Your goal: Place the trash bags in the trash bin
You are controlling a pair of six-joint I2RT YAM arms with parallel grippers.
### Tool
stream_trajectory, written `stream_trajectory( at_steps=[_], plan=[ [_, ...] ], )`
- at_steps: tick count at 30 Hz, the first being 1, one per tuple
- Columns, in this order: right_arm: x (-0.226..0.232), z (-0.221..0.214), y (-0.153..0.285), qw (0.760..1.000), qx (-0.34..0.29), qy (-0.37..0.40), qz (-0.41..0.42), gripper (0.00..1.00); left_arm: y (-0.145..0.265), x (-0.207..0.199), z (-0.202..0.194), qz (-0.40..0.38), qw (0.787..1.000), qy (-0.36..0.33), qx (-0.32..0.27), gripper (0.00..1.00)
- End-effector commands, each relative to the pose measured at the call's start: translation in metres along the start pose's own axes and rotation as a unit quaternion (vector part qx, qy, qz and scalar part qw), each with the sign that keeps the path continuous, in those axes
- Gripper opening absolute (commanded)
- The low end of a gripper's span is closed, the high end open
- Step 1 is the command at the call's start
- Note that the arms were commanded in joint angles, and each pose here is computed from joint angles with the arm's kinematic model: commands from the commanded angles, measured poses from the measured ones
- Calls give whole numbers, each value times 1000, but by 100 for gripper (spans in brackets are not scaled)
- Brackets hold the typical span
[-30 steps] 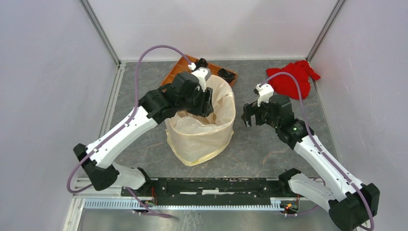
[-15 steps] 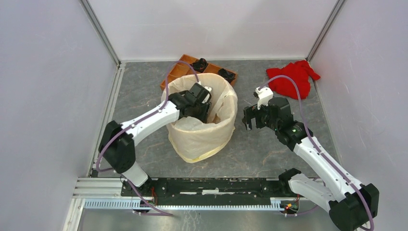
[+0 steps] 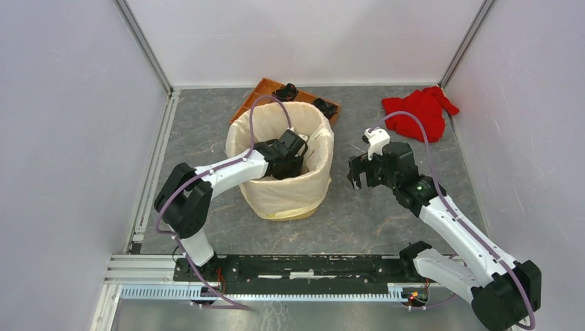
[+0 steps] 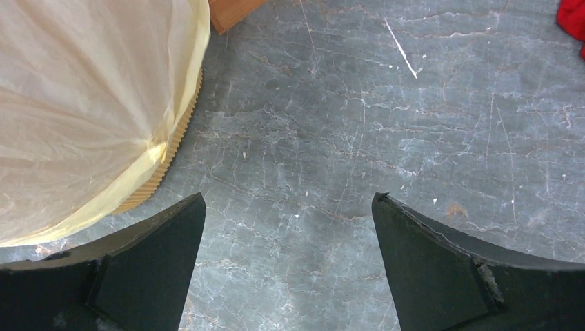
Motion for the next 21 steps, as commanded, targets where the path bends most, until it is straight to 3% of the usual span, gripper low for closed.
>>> stream_trajectory(
  at_steps=[1, 11, 17, 21],
  plan=[
    [1, -2, -5, 1000, -4, 0, 4, 98, -16, 7, -14, 4, 1000, -3, 12, 40],
    [6, -9, -12, 1000, 1, -11, 25, 98, -8, 13, -30, 1, 1000, 20, 5, 38],
    [7, -8, -10, 1000, -2, -12, 26, 98, 30, -5, 5, -29, 999, 7, -30, 46],
    [7, -9, -9, 1000, -3, -14, 25, 98, 54, -14, 18, -54, 997, 6, -49, 57]
  ],
)
Point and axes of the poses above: each gripper's point midway between its finger pads, its own y axis back along the fingers, its own x axis along the line the jaws close on, z = x × y, the point moved 8 cm from there along y, back along the fingers, and after that the axes turned 9 degrees about y, right-handed, at the moved point
